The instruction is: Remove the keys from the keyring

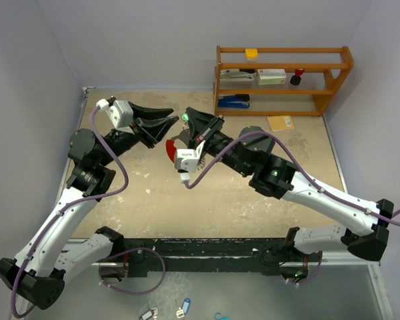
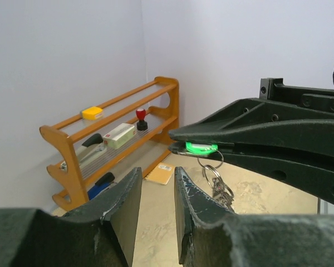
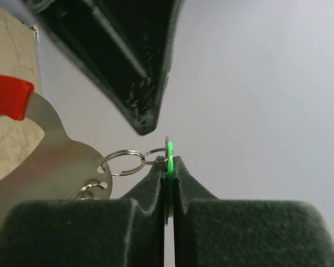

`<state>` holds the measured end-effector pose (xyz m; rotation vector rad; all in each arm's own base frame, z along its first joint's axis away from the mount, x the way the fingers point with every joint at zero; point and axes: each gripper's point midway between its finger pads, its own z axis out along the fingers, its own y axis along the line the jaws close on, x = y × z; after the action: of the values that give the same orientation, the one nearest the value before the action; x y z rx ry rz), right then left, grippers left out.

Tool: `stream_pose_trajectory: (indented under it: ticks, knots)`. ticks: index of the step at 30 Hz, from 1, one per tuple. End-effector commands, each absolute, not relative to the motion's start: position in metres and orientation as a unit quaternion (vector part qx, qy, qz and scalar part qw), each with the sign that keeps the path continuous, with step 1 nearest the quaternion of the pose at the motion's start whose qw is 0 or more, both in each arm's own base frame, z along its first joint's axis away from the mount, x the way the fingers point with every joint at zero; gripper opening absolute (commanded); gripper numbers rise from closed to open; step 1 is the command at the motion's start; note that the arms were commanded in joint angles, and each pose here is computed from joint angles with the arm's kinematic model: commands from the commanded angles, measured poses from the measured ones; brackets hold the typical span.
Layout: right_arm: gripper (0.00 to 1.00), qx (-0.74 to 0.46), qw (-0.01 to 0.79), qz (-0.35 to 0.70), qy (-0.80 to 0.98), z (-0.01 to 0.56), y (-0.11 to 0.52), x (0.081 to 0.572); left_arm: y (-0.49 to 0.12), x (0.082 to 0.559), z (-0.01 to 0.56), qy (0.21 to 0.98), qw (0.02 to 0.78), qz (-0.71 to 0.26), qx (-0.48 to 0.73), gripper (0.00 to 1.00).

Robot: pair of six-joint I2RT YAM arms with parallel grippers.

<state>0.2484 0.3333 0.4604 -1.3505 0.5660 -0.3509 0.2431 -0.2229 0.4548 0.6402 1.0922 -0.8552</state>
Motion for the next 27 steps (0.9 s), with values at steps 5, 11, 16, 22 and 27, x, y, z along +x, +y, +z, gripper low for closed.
stream_pose_trajectory:
  ticks: [5,11,16,22,27]
  knots:
    - [0.00,-0.515,0.772,-0.176,0.328,0.525,0.326,0.280,-0.200,0.261,0.464,0.508,0.760,-0.340,0.221,0.27]
    - [0.00,-0.507,0.769,-0.185,0.343,0.526,0.325,0.298,-0.185,0.279,0.462,0.535,0.768,-0.303,0.177,0.27]
    - [0.00,-0.504,0.764,-0.190,0.355,0.523,0.321,0.308,-0.166,0.286,0.463,0.542,0.786,-0.261,0.143,0.29]
    - [0.00,-0.502,0.761,-0.195,0.362,0.520,0.321,0.313,-0.186,0.271,0.478,0.486,0.793,-0.325,0.169,0.35]
    - [0.00,-0.502,0.761,-0.193,0.364,0.517,0.321,0.313,-0.199,0.272,0.479,0.468,0.790,-0.347,0.191,0.56]
